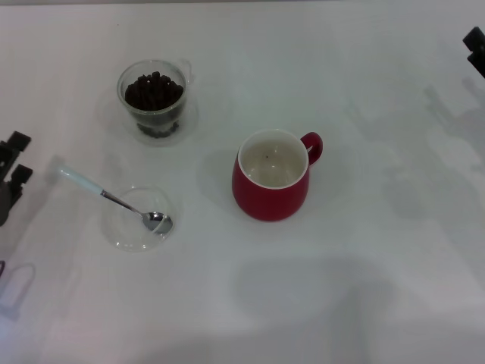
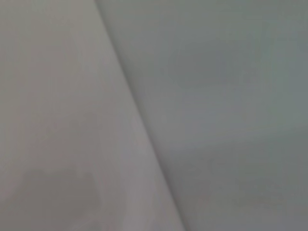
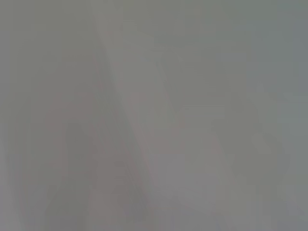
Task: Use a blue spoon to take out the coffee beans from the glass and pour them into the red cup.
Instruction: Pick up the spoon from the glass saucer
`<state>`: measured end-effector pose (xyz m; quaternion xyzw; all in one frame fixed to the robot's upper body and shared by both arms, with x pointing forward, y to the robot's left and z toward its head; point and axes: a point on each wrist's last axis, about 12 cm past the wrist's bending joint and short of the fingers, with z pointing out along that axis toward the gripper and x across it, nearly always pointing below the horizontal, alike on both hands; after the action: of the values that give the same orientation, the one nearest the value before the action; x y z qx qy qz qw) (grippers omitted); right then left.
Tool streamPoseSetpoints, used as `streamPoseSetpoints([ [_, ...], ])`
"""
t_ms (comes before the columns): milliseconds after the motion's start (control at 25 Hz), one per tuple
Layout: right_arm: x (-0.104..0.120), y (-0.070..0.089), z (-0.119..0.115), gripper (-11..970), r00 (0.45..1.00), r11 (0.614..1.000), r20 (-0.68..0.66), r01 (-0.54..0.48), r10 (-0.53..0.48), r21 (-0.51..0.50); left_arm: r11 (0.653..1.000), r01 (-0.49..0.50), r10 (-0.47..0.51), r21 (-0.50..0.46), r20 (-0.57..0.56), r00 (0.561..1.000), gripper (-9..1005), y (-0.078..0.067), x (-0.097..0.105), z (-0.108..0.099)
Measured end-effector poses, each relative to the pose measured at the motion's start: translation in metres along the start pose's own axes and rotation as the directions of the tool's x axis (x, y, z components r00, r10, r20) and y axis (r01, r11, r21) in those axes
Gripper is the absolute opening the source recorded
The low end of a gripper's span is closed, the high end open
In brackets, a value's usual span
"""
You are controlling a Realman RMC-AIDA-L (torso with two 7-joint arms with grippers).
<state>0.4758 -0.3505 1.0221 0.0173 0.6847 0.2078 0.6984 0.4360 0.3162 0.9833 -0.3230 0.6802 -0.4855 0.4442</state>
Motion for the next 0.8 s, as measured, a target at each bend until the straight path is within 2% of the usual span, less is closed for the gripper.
streamPoseSetpoints([
  [400, 0.0, 0.003, 0.005, 857, 1.0, 1.0, 0.016, -0.005, 0.005, -0.001, 1.0, -0.021, 0.019, -0.011, -0.116, 0.993, 815, -0.002, 0.008, 0.011],
  [800, 0.0, 0.003, 0.004, 858, 1.0, 1.0, 0.019, -0.008, 0.008, 0.004, 0.998, -0.053, 0.047, -0.03, -0.156, 0.987, 728, -0.001, 0.009, 0.016],
])
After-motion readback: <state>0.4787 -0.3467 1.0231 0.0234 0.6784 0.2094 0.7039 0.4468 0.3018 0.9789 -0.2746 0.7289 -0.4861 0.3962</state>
